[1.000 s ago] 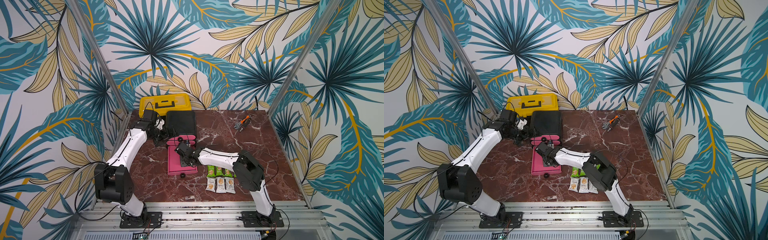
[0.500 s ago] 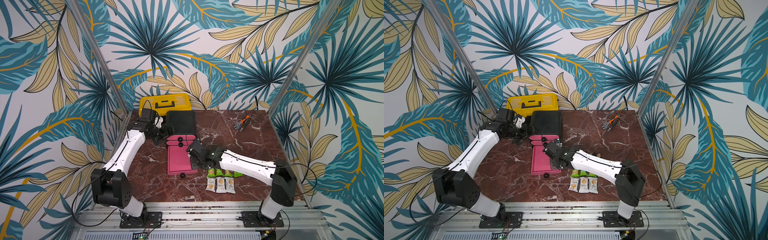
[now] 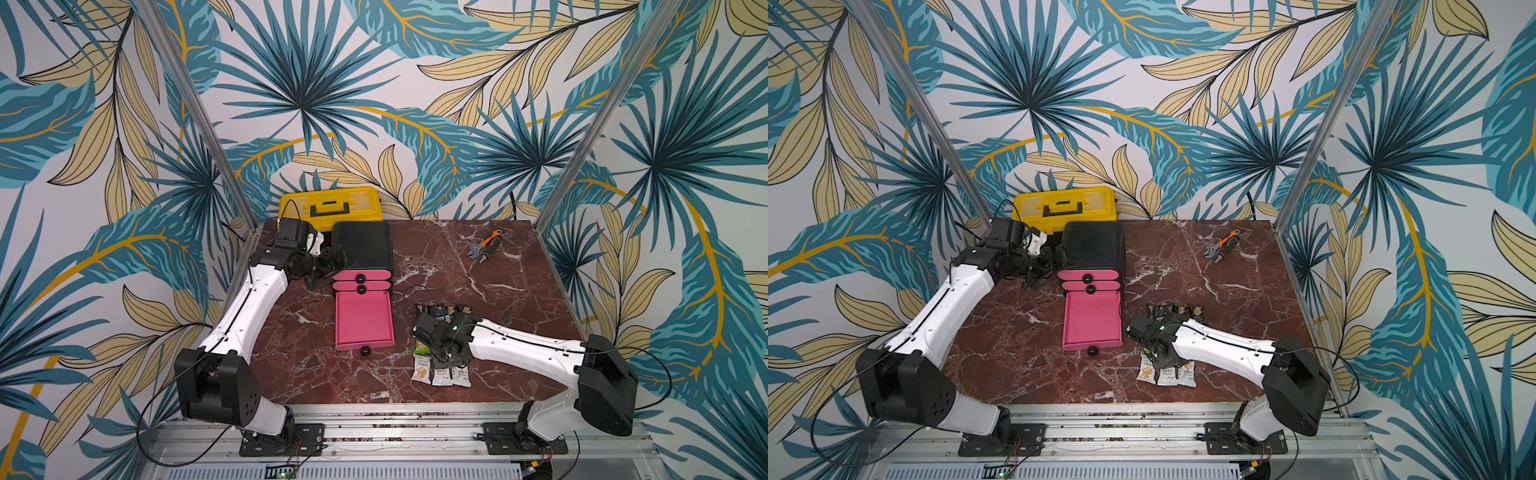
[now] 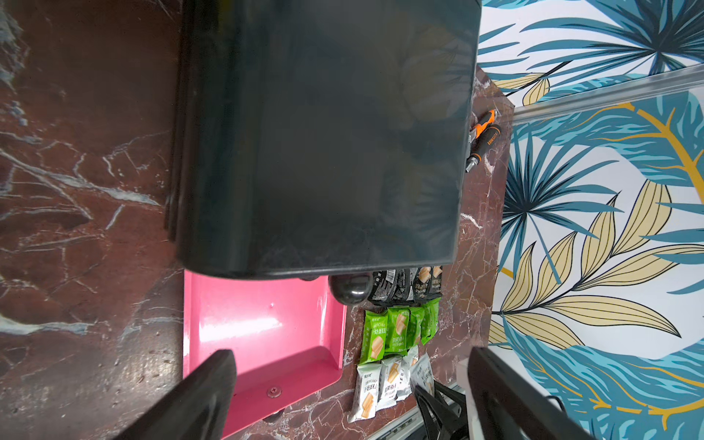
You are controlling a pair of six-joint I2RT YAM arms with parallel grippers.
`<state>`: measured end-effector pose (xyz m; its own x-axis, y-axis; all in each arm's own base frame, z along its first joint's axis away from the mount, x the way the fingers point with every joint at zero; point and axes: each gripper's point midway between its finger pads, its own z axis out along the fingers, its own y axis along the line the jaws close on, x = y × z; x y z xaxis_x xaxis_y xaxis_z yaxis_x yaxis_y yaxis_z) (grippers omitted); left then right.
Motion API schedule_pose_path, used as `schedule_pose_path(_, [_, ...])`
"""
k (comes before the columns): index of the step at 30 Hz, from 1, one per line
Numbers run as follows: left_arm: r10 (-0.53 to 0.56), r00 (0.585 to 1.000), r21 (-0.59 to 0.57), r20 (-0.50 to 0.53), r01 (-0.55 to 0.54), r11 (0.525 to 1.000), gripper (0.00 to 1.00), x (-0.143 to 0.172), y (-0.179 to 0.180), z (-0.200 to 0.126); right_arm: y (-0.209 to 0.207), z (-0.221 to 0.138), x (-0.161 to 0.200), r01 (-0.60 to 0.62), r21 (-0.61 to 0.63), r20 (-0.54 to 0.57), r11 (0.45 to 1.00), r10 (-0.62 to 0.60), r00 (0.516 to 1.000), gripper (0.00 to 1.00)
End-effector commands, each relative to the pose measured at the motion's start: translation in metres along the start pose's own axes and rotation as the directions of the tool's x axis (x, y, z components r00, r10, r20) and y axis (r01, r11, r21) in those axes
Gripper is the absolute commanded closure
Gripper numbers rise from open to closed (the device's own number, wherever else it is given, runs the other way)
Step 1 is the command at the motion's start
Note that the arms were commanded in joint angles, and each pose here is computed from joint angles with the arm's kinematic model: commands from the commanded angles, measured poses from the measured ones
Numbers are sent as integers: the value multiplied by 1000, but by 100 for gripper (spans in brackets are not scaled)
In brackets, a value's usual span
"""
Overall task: Take the cookies out of the drawer
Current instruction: Place the cookie at the center of the board.
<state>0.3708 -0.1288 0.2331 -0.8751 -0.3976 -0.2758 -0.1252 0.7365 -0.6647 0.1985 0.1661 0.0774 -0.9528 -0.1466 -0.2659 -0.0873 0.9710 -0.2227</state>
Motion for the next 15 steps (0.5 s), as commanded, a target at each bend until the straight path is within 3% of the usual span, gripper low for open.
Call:
schedule_pose_path(1, [6, 1000, 16, 30, -7, 1000, 0, -1, -2, -5, -23, 6, 10, -26, 81, -13, 996, 27, 1000, 71])
schedule_pose_path(8, [2, 1000, -2, 21, -2, 1000, 0, 2, 6, 0, -48, 21, 39, -45, 114, -74, 993, 53, 996, 71])
schedule_pose_path(15, [-11, 1000, 4, 25, 11, 1000, 0, -2, 7, 4, -69, 25, 58, -119, 118, -58, 986, 127, 990, 69])
